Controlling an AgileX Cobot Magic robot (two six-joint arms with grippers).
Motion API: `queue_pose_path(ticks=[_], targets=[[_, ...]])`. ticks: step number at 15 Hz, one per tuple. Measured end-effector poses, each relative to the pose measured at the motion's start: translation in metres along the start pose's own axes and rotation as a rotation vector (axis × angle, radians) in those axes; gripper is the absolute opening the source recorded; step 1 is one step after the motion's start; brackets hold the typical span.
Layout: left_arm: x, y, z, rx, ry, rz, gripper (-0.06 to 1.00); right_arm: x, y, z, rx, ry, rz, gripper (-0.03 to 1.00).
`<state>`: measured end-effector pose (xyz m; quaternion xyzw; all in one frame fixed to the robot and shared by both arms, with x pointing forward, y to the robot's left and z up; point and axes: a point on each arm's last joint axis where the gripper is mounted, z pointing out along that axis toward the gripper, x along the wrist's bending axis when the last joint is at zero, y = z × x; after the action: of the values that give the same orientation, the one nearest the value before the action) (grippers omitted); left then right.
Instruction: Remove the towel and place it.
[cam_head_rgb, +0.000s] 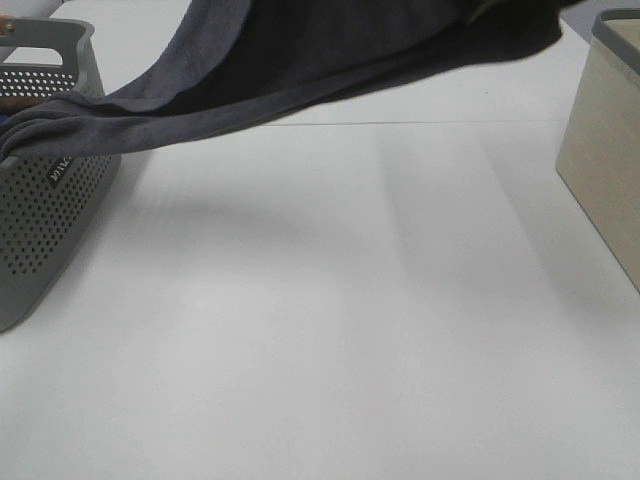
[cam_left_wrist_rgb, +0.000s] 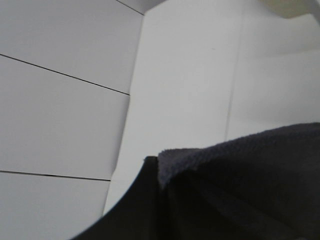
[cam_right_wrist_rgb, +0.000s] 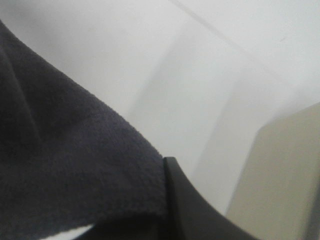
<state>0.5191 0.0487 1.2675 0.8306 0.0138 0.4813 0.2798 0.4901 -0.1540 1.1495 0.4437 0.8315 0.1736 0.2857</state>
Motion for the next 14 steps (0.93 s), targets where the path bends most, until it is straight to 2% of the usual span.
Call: queue_pose_path(ticks=[4,8,11,12,14], targets=[[0.045,-0.027,0.006,-0.083,0.229,-0.128,0.0,-0.04,0.045,-0.049,-0.237,-0.262,-0.06,0.01],[0.072,-0.045,0.027,-0.218,0.421,-0.166,0.0,-0.053,0.1,-0.055,-0.448,-0.456,-0.171,0.01],[0.078,-0.059,0.054,-0.285,0.5,-0.161,0.0,-0.053,0.126,-0.045,-0.534,-0.511,-0.19,0.01],[0.082,-0.07,0.072,-0.362,0.577,-0.144,0.0,-0.06,0.141,-0.028,-0.594,-0.518,-0.151,0.01],[0.083,-0.08,0.086,-0.413,0.63,-0.129,0.0,-0.08,0.144,-0.004,-0.605,-0.523,-0.085,0.01]])
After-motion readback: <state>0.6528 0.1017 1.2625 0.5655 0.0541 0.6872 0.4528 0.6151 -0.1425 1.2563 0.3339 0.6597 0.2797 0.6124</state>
